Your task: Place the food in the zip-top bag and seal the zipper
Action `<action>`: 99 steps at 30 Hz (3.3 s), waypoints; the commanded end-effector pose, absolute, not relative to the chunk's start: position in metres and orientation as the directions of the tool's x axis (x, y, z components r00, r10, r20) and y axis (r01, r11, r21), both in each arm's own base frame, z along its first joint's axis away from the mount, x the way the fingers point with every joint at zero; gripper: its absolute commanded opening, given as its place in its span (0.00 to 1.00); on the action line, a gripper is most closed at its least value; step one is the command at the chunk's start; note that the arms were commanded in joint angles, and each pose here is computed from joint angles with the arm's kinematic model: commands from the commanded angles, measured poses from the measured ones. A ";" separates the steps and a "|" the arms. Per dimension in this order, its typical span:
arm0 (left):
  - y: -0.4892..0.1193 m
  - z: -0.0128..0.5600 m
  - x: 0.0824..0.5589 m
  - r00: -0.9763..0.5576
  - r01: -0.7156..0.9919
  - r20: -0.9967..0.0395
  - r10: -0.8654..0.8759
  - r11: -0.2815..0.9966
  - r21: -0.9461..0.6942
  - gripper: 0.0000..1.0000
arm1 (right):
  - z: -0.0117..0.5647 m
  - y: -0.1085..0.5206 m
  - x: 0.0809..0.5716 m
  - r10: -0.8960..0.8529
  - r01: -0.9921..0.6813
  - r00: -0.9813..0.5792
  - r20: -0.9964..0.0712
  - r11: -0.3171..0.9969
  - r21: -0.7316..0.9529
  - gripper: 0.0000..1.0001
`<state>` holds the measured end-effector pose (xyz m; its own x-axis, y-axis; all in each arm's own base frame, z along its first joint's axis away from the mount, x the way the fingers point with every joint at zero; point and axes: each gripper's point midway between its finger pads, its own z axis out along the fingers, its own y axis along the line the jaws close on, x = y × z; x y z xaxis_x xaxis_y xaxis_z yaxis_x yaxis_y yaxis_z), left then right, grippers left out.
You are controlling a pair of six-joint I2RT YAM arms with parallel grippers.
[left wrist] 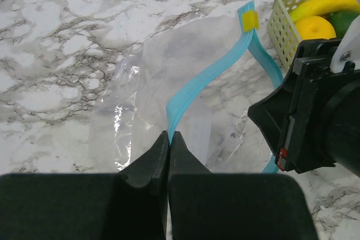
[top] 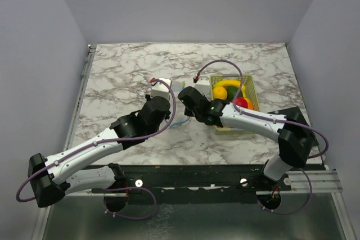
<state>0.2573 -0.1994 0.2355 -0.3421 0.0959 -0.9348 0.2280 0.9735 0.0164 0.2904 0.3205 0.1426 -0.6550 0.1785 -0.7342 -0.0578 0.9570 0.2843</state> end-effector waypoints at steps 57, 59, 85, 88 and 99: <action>-0.198 0.222 0.265 -0.365 0.212 -0.916 0.164 0.973 0.090 0.00 | 0.219 0.277 0.276 0.087 -0.170 -0.544 -0.835 0.963 0.211 0.68; -0.199 0.221 0.265 -0.367 0.214 -0.915 0.167 0.973 0.091 0.00 | 0.220 0.260 0.275 0.078 -0.141 -0.534 -0.842 0.974 0.180 0.70; -0.200 0.218 0.265 -0.373 0.221 -0.911 0.175 0.970 0.096 0.00 | 0.151 0.106 0.301 0.147 0.130 -0.648 -0.748 0.988 0.081 1.00; -0.200 0.218 0.265 -0.374 0.222 -0.911 0.176 0.970 0.097 0.00 | 0.139 0.096 0.304 0.161 0.157 -0.660 -0.733 0.985 0.075 1.00; -0.201 0.216 0.265 -0.377 0.225 -0.908 0.181 0.969 0.100 0.00 | 0.115 0.088 0.321 0.204 0.177 -0.689 -0.696 0.978 0.111 1.00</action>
